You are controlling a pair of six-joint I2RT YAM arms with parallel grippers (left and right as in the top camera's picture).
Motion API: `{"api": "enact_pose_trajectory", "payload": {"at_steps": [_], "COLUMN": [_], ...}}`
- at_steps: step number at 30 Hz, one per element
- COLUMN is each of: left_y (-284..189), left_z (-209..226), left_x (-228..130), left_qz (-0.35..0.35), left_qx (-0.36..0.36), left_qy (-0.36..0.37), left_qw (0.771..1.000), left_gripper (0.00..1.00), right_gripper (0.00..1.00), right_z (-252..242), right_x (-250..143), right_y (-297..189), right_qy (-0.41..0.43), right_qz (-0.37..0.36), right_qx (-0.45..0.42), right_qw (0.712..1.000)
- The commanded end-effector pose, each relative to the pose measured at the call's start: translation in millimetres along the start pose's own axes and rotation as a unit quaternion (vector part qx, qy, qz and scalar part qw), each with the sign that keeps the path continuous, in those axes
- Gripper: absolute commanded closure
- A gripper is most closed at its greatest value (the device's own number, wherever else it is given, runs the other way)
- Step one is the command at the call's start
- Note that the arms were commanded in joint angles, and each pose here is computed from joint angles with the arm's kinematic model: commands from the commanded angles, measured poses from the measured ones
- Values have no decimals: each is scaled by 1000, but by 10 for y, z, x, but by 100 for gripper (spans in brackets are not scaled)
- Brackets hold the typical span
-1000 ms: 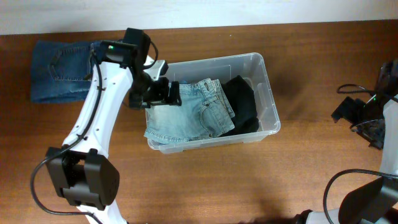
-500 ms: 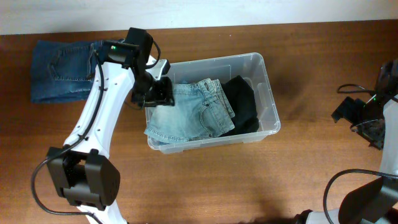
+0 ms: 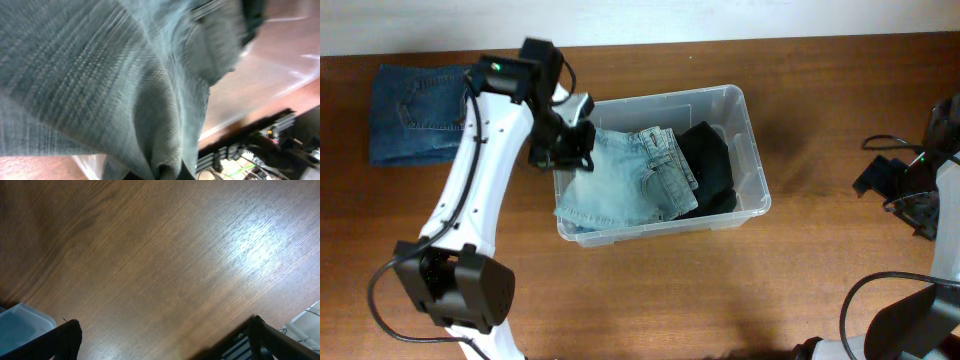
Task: Pack container
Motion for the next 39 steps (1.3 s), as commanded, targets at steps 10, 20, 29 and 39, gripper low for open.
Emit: {"api": "enact_pose_trajectory", "payload": {"at_steps": [10,20,29,39], "left_y": [-1478,-1696,-1849,-1544], "left_z": [-1194,-2120,-2521,-2817], "left_x": [-81,-130,-102,263], "left_qz": [-228,-292,-351,-371], "left_qx": [-140,-250,-275,-285], "left_qy": [165,278,327,351], "left_qw": [949,880,833,811], "left_gripper": [99,99,99,99], "right_gripper": [1,2,2,2], "right_z": [-3,-3,-3,-3], "right_x": [3,3,3,3], "right_y": [2,2,2,2], "right_qy": [5,5,5,5], "right_qz": [-1,-1,-1,-1], "right_qx": [-1,-1,-1,-1], "right_qw": [1000,1000,1000,1000]}}
Point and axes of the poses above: each gripper's point midway between its finger pads, its own y axis out along the fingers, its own z axis along the line the jaws close on, x = y × z, the point moved 4 cm from there along -y, back along the fingers, and after that the axes turned 1 degree about y, right-handed, at the moved point
